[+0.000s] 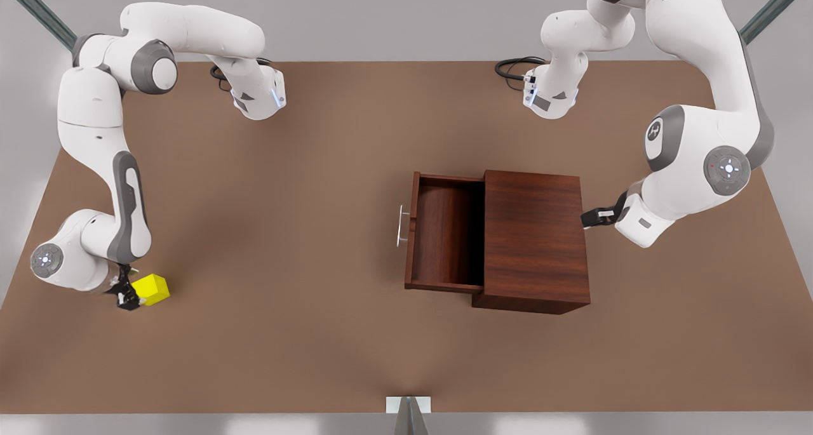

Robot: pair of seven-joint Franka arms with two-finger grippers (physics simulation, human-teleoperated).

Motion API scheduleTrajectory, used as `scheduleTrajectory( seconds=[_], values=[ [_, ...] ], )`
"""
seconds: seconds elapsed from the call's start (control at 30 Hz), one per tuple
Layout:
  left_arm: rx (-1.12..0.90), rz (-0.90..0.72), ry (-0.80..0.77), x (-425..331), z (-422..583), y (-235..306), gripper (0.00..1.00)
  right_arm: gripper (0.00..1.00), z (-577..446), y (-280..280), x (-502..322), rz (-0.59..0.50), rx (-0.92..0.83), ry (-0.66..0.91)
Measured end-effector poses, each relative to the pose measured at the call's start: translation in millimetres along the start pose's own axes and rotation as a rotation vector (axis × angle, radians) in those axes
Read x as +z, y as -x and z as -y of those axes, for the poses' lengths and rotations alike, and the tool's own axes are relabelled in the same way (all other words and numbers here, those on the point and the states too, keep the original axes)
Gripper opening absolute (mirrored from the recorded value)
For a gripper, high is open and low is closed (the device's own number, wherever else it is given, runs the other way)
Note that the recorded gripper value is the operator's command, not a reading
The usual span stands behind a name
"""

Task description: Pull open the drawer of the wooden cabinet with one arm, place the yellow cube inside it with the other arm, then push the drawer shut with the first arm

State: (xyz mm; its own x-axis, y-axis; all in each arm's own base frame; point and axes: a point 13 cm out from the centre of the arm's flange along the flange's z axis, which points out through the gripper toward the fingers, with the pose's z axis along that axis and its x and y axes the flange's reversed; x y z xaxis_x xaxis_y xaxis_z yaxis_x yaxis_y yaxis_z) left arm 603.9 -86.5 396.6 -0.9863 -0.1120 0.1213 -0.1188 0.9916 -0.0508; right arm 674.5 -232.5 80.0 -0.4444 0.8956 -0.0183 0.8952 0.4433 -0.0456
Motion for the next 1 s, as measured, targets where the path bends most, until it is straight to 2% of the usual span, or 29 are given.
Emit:
scheduleTrajectory(
  seconds=[0.37,0.4,0.43,0.5,0.57,0.6,0.63,0.7,0.87,1.0],
  values=[
    [0.1,0.019,0.01,0.8,-1.7,5.1,1.0,1.0,-5.9,-10.1,25.9,0.01,-0.054,-0.017],
    [0.107,0.02,0.011,0.7,-1.9,5.1,1.0,0.96,-7.2,-10.2,27.1,0.012,-0.056,-0.014],
    [0.113,0.02,0.011,1.0,-1.9,5.2,1.0,0.87,-7.9,-9.9,28.4,0.011,-0.056,-0.01],
    [0.124,0.021,0.011,1.2,-1.9,5.5,1.0,0.81,-9.0,-8.4,28.2,0.011,-0.055,-0.001],
    [0.134,0.024,0.011,1.0,-1.9,6.2,1.0,0.82,-11.5,-8.5,26.5,0.009,-0.058,0.011],
    [0.138,0.026,0.011,0.9,-1.8,6.6,1.0,0.87,-13.3,-7.8,24.2,0.01,-0.06,0.017],
    [0.142,0.027,0.011,0.8,-1.7,6.9,1.0,0.85,-14.7,-6.4,21.8,0.014,-0.061,0.022],
    [0.15,0.029,0.011,0.6,-1.6,7.3,1.0,0.73,-17.7,-6.1,18.4,0.016,-0.063,0.031],
    [0.167,0.034,0.011,0.1,-1.5,8.5,1.0,0.63,-20.7,-6.6,16.5,0.017,-0.067,0.04],
    [0.177,0.034,0.011,0.3,-1.4,8.8,1.0,0.62,-37.1,-13.8,-15.9,0.029,-0.087,0.07]
  ],
)
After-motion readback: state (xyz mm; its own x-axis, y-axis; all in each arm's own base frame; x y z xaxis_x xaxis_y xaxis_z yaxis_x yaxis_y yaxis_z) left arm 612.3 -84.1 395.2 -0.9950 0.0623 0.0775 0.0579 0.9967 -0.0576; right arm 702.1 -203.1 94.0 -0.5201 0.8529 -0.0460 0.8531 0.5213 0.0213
